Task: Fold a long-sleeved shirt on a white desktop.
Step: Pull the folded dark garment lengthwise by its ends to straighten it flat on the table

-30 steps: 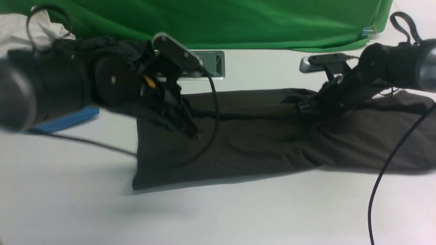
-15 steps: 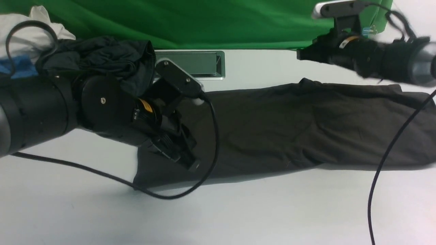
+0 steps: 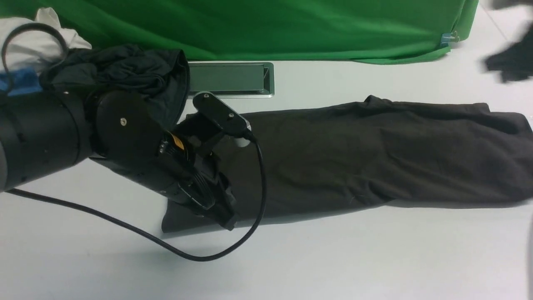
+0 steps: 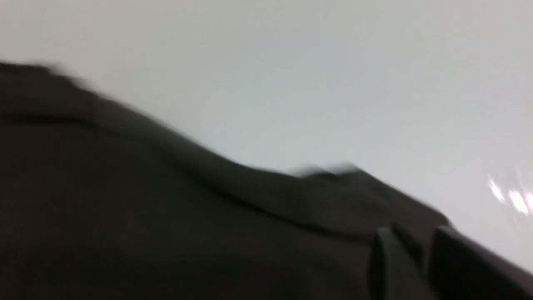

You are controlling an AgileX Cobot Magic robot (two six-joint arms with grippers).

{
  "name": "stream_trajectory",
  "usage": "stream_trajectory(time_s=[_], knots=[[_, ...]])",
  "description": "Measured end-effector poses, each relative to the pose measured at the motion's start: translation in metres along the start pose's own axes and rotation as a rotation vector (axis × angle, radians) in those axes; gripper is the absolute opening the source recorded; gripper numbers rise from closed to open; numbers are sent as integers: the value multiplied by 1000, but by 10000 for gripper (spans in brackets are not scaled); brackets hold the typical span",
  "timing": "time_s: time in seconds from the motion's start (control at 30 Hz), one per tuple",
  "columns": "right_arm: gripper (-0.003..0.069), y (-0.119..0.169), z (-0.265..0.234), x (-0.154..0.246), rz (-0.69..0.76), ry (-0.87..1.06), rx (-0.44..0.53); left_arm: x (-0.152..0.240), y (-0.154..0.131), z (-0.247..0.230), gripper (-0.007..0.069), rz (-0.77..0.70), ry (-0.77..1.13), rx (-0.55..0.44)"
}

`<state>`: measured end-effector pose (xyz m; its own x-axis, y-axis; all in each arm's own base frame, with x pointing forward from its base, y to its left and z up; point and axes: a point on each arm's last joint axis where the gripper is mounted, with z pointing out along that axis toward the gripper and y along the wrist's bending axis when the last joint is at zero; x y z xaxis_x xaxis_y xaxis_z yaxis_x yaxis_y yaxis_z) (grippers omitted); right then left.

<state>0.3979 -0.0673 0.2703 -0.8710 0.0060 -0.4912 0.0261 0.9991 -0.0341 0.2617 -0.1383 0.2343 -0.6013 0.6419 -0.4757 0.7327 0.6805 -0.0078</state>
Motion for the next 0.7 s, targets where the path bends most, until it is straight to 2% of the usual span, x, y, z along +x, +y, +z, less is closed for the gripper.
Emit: stream_trajectory(time_s=[0.07,0.13,0.2,0.33,0.5,0.7], knots=[[405,-26,8,10,87,62,-14,-1,0,-3,18,-4,-19,-4],[577,-39,18,17,137,98,-24,-2,-1,-6,18,-12,-34,-3],[651,-49,32,21,170,117,-25,-3,-2,-7,18,-16,-42,-1],[686,-57,65,28,197,146,-25,-3,-2,-7,18,-16,-45,-2],[691,-58,96,38,218,193,-31,-4,-1,-7,18,-16,-49,-4],[692,-61,112,44,221,219,-1,-4,-1,-7,18,-16,-51,-6]])
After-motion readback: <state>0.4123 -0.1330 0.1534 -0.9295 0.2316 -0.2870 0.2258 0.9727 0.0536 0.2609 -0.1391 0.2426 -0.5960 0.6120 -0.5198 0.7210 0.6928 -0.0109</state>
